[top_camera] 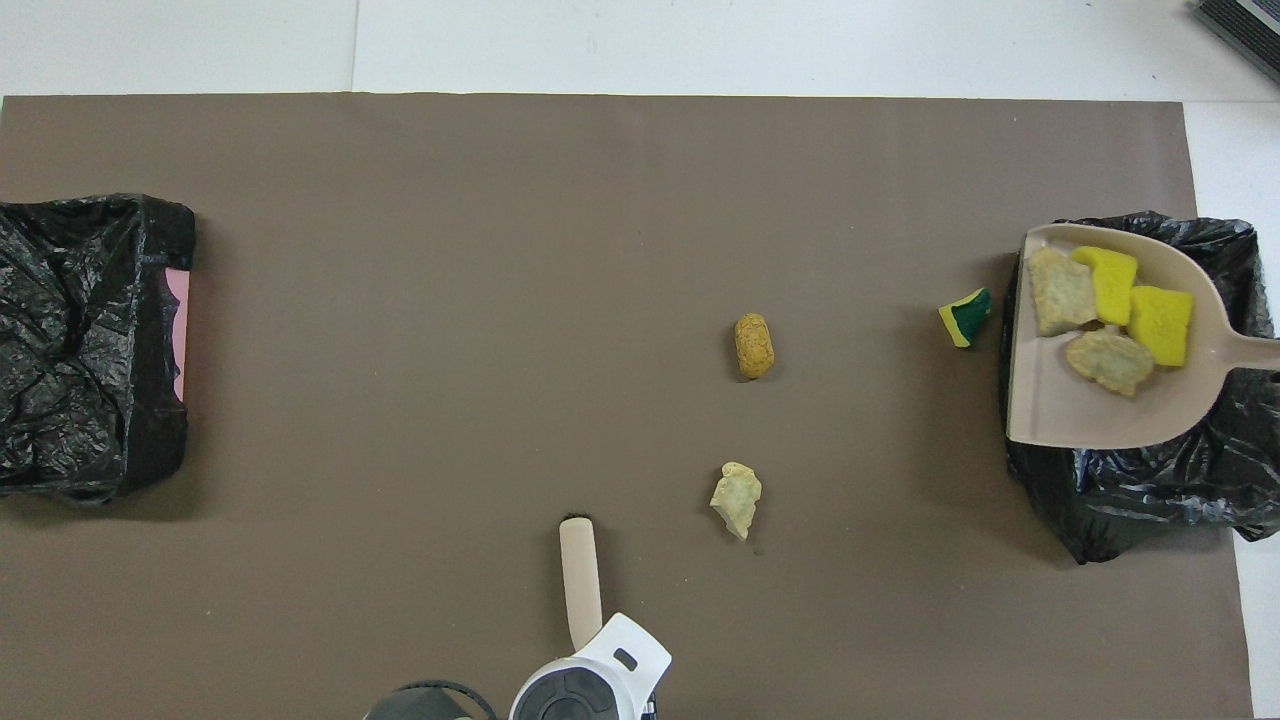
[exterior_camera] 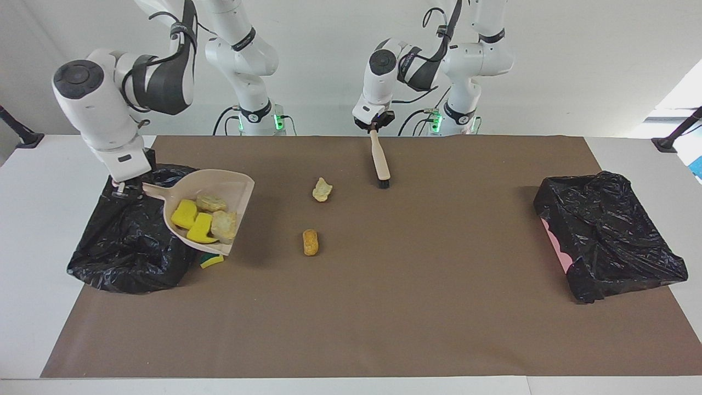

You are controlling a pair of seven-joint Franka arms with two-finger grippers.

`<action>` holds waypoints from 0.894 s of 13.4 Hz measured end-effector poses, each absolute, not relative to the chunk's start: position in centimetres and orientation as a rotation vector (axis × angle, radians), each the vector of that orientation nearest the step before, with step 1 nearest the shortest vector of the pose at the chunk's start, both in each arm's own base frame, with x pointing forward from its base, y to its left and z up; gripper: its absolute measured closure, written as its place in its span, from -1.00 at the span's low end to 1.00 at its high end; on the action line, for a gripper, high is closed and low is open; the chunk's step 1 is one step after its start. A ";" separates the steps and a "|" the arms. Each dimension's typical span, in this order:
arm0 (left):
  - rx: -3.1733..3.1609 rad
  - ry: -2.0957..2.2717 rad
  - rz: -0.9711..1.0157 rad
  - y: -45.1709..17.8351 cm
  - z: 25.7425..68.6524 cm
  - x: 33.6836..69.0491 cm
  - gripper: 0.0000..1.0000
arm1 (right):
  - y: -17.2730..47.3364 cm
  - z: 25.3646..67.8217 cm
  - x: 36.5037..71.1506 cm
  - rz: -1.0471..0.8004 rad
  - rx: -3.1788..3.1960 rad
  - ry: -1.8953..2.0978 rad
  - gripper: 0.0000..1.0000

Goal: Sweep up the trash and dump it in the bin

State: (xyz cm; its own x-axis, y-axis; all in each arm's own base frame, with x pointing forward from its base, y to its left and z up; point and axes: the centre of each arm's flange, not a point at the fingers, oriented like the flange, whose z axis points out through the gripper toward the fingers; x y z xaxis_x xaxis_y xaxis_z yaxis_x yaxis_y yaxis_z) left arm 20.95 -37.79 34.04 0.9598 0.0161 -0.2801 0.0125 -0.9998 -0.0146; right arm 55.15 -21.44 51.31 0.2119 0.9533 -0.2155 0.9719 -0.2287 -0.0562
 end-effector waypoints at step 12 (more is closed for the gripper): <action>-3.150 0.268 0.188 -36.4 38.9 27.4 -1.00 | -23.9 53.1 54.5 -0.830 1.880 1.842 0.35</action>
State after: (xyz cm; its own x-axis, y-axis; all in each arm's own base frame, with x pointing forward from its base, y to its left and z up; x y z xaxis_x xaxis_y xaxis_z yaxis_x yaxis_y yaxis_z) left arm 27.37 -36.41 38.88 0.9786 -0.1698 -0.1159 -0.1668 -0.9854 0.0356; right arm 54.50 -23.86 53.09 -0.0332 0.7643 -0.6440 0.9887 -0.0691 -0.1329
